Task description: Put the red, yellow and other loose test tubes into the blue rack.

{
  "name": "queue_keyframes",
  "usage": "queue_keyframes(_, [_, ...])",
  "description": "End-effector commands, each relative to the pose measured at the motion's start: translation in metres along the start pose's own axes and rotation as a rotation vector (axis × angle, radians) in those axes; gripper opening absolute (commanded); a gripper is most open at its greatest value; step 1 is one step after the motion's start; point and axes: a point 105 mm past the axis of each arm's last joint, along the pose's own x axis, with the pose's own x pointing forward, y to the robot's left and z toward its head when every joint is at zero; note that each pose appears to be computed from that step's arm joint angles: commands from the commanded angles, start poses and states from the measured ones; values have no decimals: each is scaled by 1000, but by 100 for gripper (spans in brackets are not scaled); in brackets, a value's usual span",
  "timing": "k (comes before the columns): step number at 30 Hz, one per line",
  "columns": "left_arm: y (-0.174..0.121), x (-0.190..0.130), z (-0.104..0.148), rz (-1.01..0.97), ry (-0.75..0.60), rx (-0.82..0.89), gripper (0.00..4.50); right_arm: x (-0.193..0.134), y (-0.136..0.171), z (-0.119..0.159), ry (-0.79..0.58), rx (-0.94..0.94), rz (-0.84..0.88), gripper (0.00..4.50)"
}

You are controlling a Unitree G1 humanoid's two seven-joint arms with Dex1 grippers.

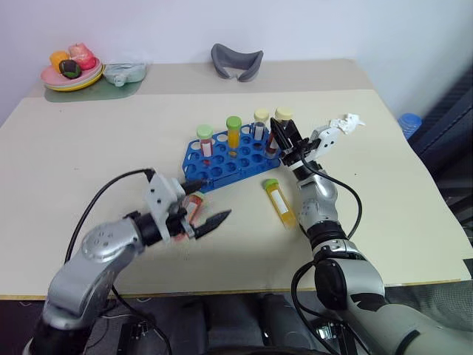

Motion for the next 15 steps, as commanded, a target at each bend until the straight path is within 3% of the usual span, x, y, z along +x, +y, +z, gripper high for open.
queue_keyframes(1, [14,-1,-8,91,-7,-36,450,-3,-3,-1,7,-15,-7,81])
queue_keyframes(15, [0,-13,-33,4,-6,35,450,-6,-9,-6,36,-30,-32,81])
